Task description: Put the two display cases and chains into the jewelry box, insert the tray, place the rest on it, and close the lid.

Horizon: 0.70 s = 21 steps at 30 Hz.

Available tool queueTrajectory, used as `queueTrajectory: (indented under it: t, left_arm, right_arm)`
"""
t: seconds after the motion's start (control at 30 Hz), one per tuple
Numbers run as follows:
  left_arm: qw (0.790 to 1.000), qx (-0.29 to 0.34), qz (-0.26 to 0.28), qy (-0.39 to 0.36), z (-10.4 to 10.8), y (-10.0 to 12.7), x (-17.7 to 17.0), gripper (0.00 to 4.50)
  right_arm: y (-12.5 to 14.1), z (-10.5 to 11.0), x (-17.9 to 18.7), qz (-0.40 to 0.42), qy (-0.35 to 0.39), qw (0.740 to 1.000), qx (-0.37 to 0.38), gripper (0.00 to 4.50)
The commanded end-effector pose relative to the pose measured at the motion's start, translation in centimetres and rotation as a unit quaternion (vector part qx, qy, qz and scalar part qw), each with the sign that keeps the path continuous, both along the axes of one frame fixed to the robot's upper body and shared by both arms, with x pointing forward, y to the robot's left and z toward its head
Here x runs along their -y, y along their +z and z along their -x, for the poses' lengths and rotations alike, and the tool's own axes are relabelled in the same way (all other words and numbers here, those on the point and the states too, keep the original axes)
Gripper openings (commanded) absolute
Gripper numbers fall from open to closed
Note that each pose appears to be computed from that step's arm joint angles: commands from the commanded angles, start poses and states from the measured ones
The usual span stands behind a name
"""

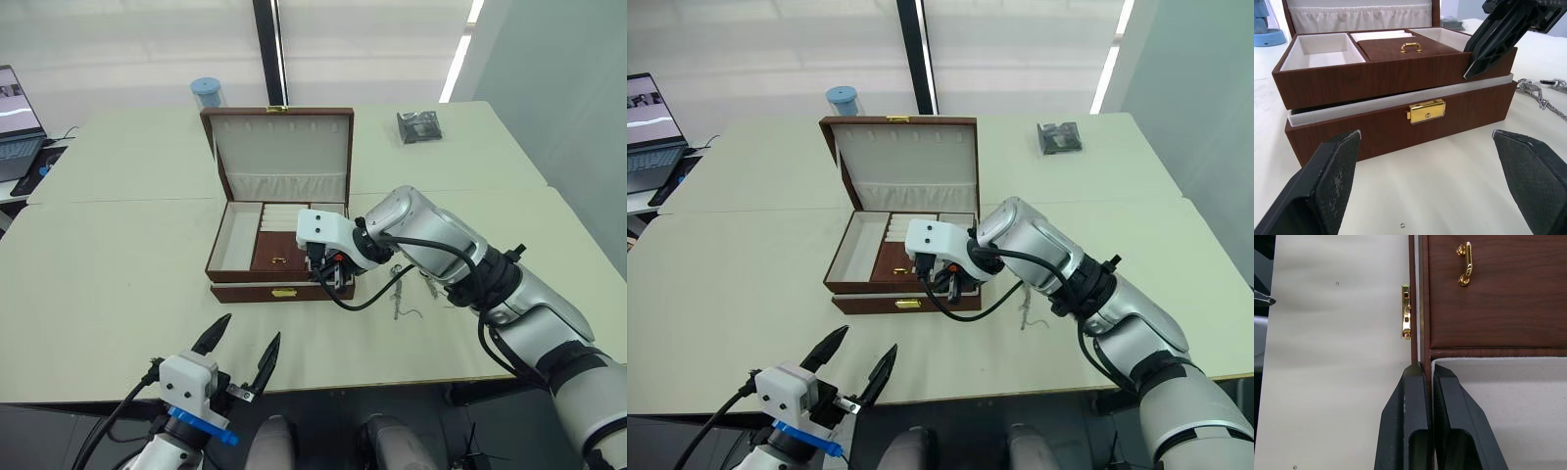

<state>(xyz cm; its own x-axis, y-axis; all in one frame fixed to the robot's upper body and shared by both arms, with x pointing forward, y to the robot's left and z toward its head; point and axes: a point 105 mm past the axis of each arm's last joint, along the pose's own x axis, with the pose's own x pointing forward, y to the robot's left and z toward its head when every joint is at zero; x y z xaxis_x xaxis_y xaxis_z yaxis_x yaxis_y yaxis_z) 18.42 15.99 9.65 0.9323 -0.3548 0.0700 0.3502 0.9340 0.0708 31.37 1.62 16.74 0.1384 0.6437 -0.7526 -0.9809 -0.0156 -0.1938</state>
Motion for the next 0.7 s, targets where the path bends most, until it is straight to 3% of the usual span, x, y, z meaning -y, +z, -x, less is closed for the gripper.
queueTrajectory:
  t: [0.03,0.33,0.37,0.7]
  left_arm:
    - [1.0,0.024,-0.001,-0.008,0.0,1.4,0.5,4.5]
    - [1.0,0.022,-0.002,-0.01,-0.1,1.5,0.5,4.5]
    - [1.0,0.022,-0.002,-0.01,-0.1,1.5,0.5,4.5]
    - [1.0,0.022,-0.003,-0.011,-0.2,1.5,0.4,4.5]
  right_arm:
    - [0.3,0.3,-0.2,0.005,0.015,1.0,0.013,0.02]
    - [0.0,0.4,-0.2,0.008,0.022,1.0,0.017,0.02]
    - [0.0,0.4,-0.2,0.007,0.023,1.0,0.018,0.56]
    - [1.8,0.5,-0.2,-0.023,0.031,0.999,0.018,3.16]
